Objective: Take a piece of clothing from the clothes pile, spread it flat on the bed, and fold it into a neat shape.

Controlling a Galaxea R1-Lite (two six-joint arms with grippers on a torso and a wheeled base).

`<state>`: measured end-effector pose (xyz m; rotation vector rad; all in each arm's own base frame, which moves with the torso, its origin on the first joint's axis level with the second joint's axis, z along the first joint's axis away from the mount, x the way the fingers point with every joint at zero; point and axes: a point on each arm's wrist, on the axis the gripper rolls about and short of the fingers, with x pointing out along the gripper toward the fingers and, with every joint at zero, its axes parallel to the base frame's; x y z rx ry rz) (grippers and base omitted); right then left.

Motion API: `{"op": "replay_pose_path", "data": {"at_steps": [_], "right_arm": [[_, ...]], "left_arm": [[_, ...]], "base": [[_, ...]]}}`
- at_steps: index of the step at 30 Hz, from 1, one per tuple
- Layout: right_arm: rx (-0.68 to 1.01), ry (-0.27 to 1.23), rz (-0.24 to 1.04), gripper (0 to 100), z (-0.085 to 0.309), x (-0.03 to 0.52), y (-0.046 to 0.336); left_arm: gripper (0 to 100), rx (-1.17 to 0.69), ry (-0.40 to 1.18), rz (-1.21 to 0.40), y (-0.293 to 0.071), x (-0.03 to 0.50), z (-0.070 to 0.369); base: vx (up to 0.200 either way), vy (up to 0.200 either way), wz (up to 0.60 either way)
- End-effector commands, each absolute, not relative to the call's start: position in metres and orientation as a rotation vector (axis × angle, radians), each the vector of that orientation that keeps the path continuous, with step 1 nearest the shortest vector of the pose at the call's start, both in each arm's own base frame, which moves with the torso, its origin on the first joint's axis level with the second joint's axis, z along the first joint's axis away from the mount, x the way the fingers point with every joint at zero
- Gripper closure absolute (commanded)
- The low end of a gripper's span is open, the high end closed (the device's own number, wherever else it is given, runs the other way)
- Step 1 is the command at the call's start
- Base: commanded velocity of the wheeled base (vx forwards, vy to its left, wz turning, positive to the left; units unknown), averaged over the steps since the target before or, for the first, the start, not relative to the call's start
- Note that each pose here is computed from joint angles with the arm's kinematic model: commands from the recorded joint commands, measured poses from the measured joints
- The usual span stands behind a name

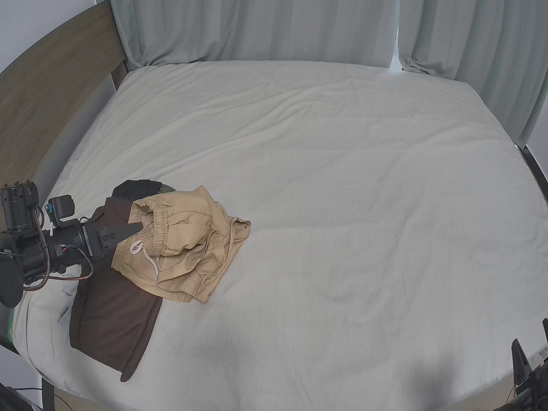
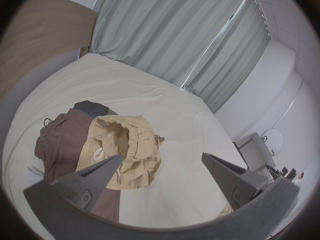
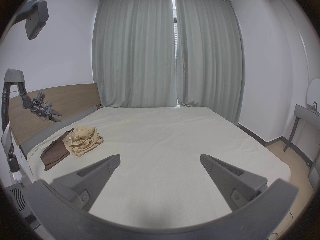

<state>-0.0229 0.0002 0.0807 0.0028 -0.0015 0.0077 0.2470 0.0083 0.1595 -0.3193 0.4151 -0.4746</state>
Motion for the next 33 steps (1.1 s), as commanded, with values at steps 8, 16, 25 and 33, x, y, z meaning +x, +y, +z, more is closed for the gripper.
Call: {"op": "replay_pose_path", "data": {"at_steps": [8,16,25,33], "right_arm": [[0.003,0.0,0.008,0,0.075,-0.023,0.0],[0.002,0.0,0.008,0,0.075,-0.023,0.0],[0.003,0.0,0.009,0,0.075,-0.023,0.0],[0.002,0.0,0.009,0,0.075,-0.023,0.0]], "left_arm": [[0,-0.328,0.45,-0.478,0.007,0.291,0.137],[0,-0.322,0.464,-0.511,-0.005,0.313,0.128],[0,-0.326,0.485,-0.481,-0.001,0.339,0.111],[0,-0.323,0.489,-0.5,-0.007,0.353,0.103]], "base": [[0.0,0.0,0.0],[0.0,0.0,0.0],[0.0,0.0,0.0],[0.0,0.0,0.0]]}}
